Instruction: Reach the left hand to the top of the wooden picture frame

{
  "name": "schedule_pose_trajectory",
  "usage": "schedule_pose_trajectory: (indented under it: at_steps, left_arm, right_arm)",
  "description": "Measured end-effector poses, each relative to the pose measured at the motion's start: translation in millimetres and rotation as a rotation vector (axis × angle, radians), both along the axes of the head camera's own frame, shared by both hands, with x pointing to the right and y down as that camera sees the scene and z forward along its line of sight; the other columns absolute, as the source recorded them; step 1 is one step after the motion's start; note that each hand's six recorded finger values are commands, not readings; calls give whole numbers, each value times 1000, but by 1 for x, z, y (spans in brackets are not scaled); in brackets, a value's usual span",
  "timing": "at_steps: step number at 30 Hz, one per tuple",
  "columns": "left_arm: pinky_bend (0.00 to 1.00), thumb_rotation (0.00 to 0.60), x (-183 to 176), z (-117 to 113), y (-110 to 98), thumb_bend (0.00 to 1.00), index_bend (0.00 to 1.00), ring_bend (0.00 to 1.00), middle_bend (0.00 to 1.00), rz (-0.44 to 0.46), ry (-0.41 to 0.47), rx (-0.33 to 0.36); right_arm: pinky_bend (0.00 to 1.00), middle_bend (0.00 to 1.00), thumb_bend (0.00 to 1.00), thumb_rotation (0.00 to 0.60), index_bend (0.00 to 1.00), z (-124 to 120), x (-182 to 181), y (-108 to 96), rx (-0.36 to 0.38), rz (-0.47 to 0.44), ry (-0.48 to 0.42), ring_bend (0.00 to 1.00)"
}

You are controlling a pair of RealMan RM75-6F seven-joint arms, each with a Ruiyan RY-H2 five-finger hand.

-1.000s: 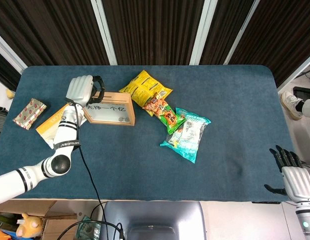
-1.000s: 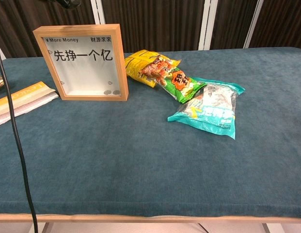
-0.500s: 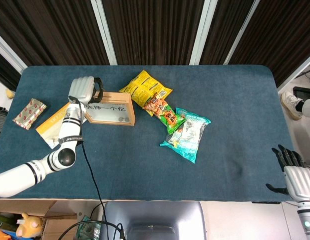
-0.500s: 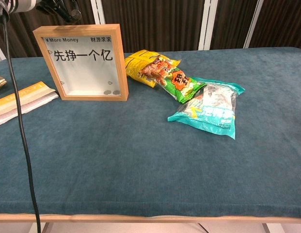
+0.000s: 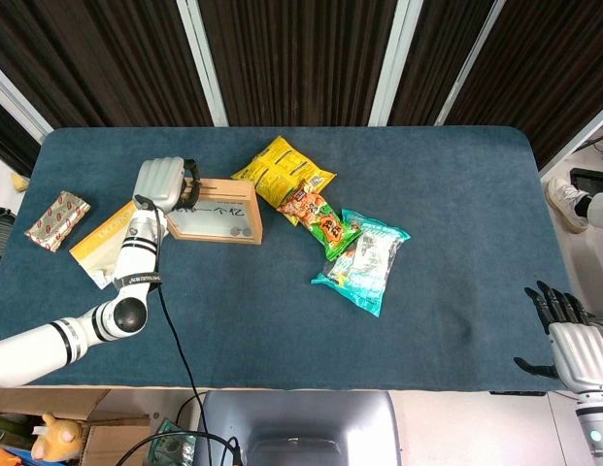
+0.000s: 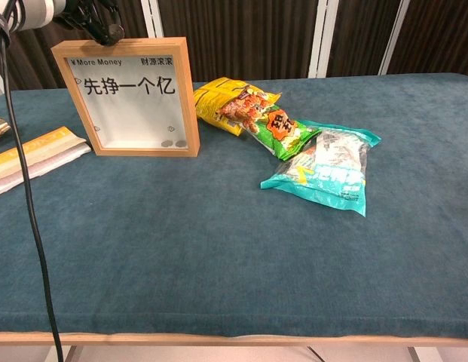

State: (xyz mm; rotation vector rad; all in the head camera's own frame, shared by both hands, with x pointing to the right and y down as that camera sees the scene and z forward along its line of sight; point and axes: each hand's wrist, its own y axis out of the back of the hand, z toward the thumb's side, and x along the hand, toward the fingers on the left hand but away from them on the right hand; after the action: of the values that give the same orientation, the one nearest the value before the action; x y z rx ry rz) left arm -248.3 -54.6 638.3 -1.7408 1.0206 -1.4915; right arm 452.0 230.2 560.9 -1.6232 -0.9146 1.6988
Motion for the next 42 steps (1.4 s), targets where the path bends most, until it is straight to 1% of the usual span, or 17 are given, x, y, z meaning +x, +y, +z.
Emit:
schedule_pose_trajectory:
  at_steps: [12, 19, 32, 42]
  left_arm:
    - [1000, 600, 8, 1, 3, 631, 641, 1000, 1000, 14, -12, 7]
    - [1000, 600, 8, -1, 1, 630, 641, 1000, 1000, 17, -17, 21]
    - [1000, 600, 8, 5, 1, 621, 639, 1000, 1000, 30, -38, 17]
    - [1000, 600, 7, 4, 2, 585, 569, 1000, 1000, 44, -40, 8]
  right_arm:
    - [0, 0, 173, 600, 0, -1, 0, 0, 2, 1, -2, 0]
    - [0, 0, 173, 600, 0, -1, 1, 0, 1, 1, -1, 0]
    - [0, 0, 174, 600, 0, -1, 2, -1, 2, 6, 2, 0]
    - [0, 0, 173, 600, 0, -1, 1, -1, 1, 3, 0, 0]
